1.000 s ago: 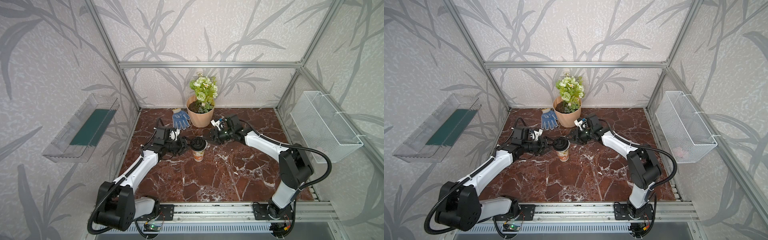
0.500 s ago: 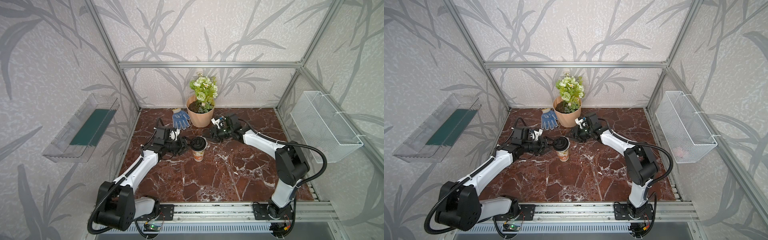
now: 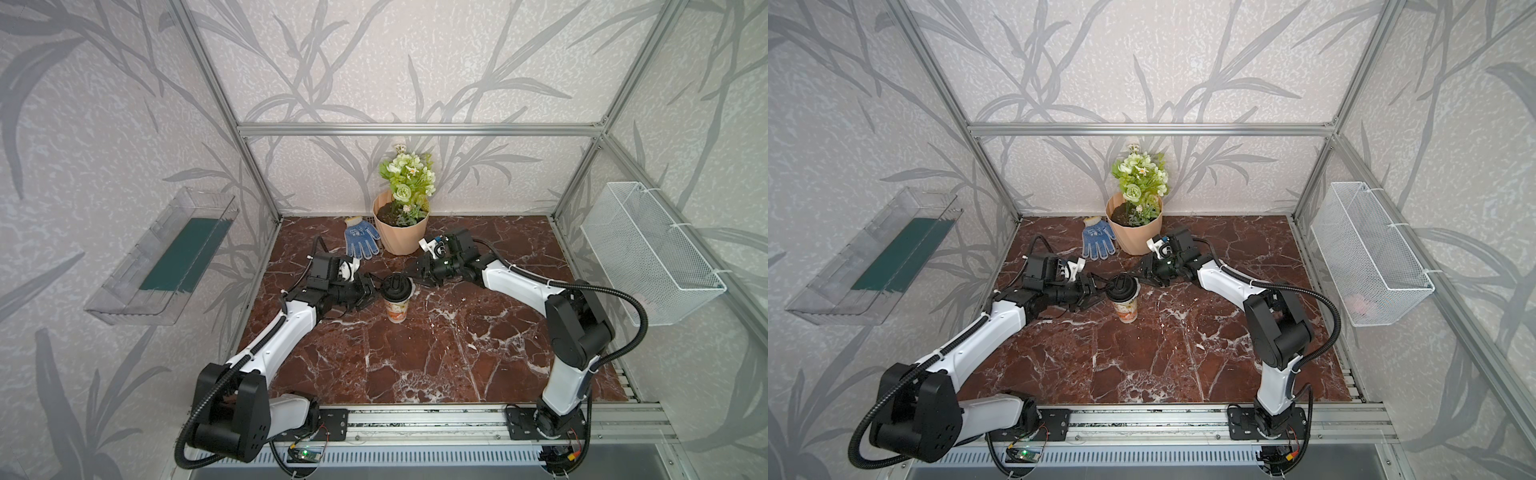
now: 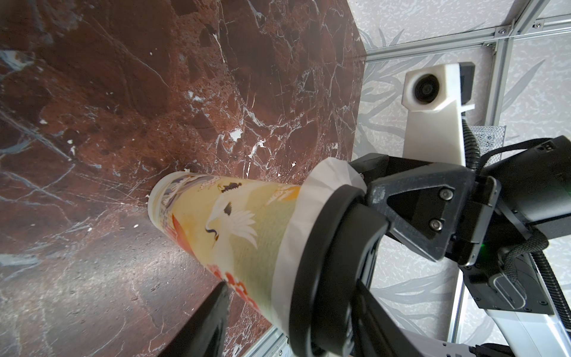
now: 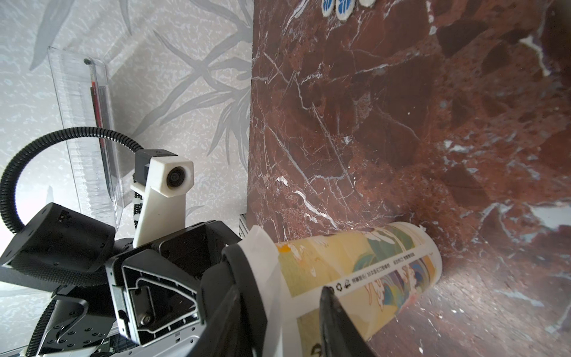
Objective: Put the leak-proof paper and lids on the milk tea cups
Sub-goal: Secure the cup lid on the cup.
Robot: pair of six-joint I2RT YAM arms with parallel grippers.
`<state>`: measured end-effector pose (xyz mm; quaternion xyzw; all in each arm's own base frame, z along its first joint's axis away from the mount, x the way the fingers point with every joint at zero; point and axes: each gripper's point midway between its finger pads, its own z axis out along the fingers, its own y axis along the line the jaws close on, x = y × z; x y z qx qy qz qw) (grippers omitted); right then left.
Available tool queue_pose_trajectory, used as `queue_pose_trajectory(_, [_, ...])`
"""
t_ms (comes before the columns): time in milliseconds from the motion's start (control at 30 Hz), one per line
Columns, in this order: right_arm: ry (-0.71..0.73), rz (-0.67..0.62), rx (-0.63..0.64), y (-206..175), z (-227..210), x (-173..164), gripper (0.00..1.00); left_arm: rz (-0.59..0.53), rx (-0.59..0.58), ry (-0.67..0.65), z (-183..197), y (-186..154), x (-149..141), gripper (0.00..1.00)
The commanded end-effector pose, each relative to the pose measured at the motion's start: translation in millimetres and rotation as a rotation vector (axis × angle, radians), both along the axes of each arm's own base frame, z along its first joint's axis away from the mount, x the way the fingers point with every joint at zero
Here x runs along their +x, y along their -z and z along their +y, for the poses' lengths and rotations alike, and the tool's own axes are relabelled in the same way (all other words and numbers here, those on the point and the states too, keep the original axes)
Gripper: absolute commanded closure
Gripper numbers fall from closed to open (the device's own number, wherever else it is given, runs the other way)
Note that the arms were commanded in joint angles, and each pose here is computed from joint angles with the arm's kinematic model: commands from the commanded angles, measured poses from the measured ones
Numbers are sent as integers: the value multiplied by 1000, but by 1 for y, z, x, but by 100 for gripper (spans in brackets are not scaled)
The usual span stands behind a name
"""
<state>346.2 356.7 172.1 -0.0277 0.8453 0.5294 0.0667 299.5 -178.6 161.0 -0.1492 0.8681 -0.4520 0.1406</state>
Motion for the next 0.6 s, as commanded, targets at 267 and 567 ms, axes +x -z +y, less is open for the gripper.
queue_pose_trajectory(267, [-3, 206, -273, 107, -33, -43, 66, 309, 173, -49, 25, 81, -45, 41])
queue_pose_trajectory(567, [-10, 265, -334, 138, -43, -57, 67, 314, 174, -49, 25, 82, -45, 41])
